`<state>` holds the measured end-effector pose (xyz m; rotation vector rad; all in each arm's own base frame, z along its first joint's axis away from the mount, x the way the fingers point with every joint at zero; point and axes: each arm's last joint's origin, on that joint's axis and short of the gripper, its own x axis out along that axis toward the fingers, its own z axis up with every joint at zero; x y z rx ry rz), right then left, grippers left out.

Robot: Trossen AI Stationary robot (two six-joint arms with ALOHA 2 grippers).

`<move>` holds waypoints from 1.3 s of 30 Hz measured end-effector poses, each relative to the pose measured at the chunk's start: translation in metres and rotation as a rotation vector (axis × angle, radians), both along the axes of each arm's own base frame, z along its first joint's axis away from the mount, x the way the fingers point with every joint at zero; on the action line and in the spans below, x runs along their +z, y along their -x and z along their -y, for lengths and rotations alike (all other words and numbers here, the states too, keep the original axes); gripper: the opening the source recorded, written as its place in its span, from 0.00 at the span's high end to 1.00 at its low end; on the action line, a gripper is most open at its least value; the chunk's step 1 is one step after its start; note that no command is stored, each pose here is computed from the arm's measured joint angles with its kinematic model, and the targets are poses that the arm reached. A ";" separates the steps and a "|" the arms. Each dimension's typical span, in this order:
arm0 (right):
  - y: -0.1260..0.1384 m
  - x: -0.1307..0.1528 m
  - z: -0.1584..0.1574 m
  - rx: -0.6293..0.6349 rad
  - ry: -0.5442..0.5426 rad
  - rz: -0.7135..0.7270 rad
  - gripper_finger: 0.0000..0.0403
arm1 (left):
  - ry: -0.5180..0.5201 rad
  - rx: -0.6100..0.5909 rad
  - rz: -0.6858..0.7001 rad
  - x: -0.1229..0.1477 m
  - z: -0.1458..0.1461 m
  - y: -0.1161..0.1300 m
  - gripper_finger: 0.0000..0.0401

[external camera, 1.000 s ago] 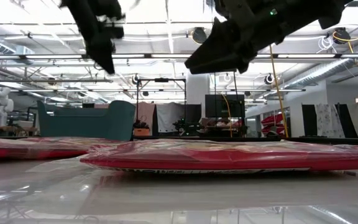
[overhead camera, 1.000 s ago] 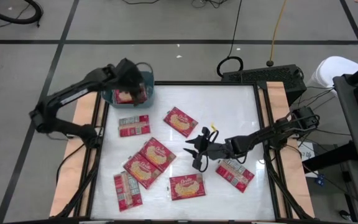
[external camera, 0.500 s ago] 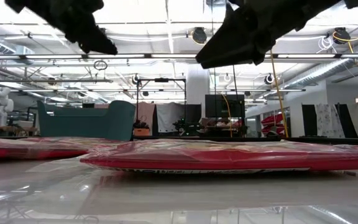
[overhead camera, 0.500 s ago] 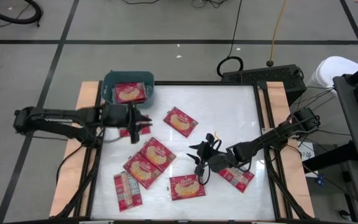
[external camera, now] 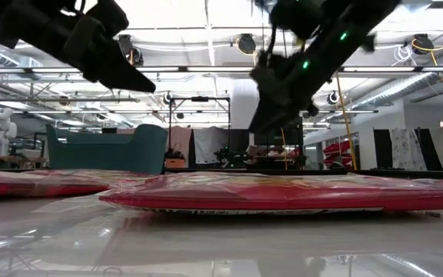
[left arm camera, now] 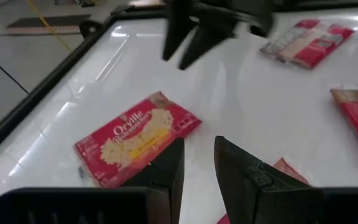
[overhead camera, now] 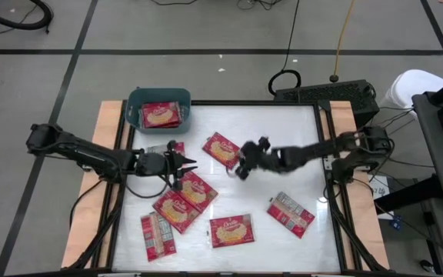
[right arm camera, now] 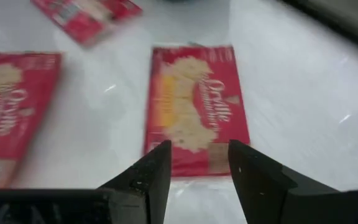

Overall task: Sort popcorn bags into baskets
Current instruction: Put the red popcorn bag into the blue bin

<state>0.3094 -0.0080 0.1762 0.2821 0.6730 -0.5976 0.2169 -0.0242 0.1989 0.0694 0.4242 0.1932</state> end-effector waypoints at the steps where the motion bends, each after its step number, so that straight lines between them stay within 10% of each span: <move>1: 0.001 -0.003 0.010 0.006 -0.039 0.000 0.62 | 0.005 0.000 -0.005 -0.003 0.001 -0.002 0.77; 8: 0.027 -0.032 0.069 -0.152 -0.355 0.060 0.47 | 0.026 0.005 -0.043 -0.016 0.004 -0.010 0.77; 19: 0.031 -0.056 0.084 -0.121 -0.512 0.109 0.26 | 0.012 -0.006 -0.021 -0.019 0.006 -0.016 0.77; 39: 0.011 -0.070 0.047 -0.001 -0.538 0.127 0.61 | -0.013 -0.018 -0.032 -0.019 0.006 -0.016 0.77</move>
